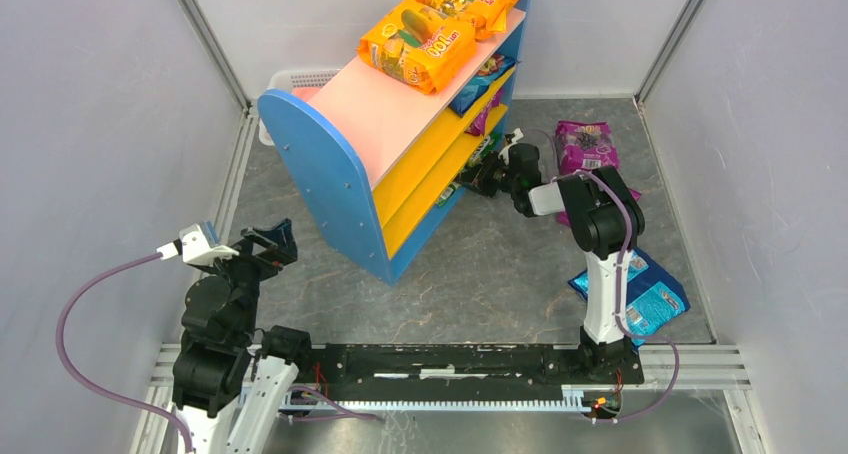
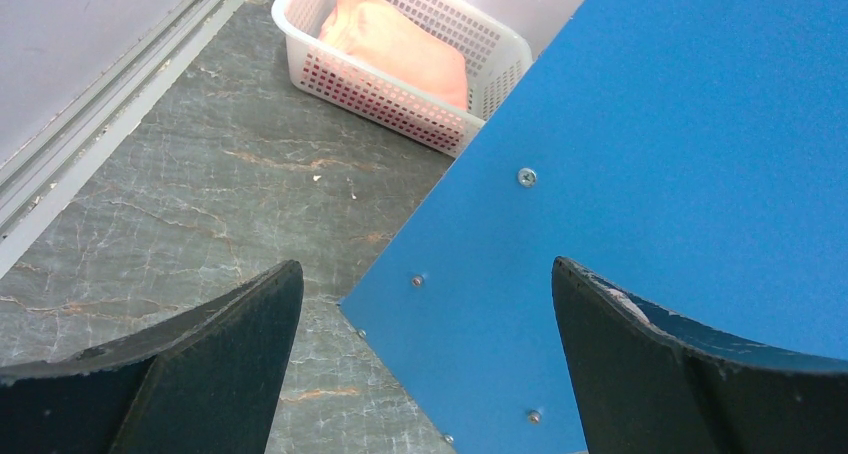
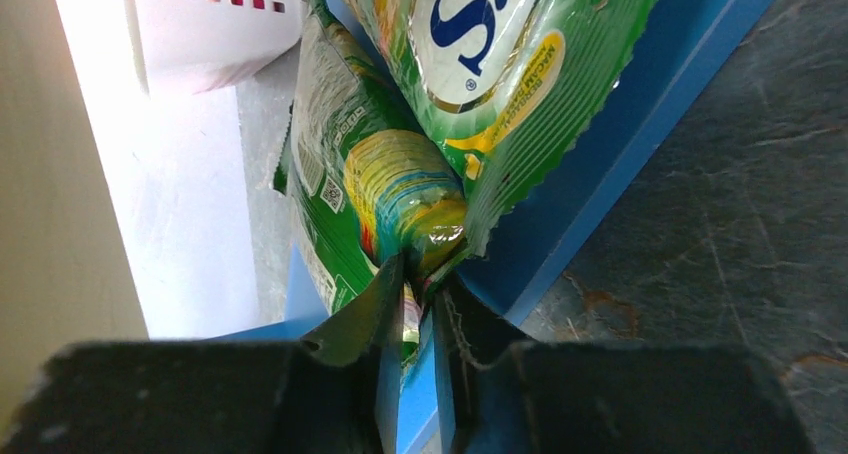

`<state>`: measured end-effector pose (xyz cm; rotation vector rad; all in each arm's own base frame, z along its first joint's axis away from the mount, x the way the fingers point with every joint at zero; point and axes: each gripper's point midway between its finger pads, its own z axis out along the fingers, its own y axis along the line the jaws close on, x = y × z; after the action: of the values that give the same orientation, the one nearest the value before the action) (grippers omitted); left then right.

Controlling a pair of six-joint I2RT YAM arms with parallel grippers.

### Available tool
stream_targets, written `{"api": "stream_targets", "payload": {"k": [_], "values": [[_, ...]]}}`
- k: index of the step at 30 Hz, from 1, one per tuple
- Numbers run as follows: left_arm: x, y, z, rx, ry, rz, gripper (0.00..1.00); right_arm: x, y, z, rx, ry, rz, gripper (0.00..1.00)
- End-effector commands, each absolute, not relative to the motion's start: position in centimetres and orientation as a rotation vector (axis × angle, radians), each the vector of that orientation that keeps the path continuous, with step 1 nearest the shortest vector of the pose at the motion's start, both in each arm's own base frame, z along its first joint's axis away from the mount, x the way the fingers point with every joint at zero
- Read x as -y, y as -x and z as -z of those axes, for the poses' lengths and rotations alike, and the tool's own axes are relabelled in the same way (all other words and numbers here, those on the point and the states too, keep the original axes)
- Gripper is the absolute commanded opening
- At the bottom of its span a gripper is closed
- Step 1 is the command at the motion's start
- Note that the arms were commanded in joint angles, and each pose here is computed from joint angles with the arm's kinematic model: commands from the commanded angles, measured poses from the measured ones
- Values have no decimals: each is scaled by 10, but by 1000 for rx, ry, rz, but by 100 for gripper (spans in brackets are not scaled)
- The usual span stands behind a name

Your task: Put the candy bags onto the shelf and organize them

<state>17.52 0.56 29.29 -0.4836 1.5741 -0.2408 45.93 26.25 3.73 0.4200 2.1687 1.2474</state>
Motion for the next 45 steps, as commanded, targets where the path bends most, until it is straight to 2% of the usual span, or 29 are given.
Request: {"api": "stream_targets", "payload": {"k": [1,5,8,13,16,21,24,28,35,40,42,45], "values": [[-9,-178,-303,-1534,468,219,100,-258,-465,-68,-2147,-305,-1205,29],[-9,-176,-305,-1525,466,226,100,-246,-442,-80,-2195,-191,-1114,45],[-9,-173,-307,-1511,463,233,100,-234,-398,-73,-2241,-76,-1084,57],[-9,-169,-309,-1492,462,241,100,-195,-315,-37,-2374,102,-898,62],[-8,-169,-310,-1493,453,251,100,-166,-286,-33,-2402,173,-723,65],[-3,-168,-310,-1498,432,275,100,-121,-266,-36,-2429,213,-427,71],[-1,-168,-311,-1497,422,287,100,-100,-268,-51,-2393,188,-290,78],[1,-168,-311,-1500,413,296,100,-70,-293,-89,-2303,108,-69,92],[1,-166,-312,-1491,410,300,100,-32,-354,-159,-2214,52,300,94],[0,-165,-312,-1489,415,295,100,6,-360,-159,-2265,-26,642,98],[0,-166,-311,-1491,414,294,100,15,-358,-146,-2289,-67,621,98],[1,-167,-310,-1498,411,295,100,28,-358,-125,-2314,-169,441,98]]}}
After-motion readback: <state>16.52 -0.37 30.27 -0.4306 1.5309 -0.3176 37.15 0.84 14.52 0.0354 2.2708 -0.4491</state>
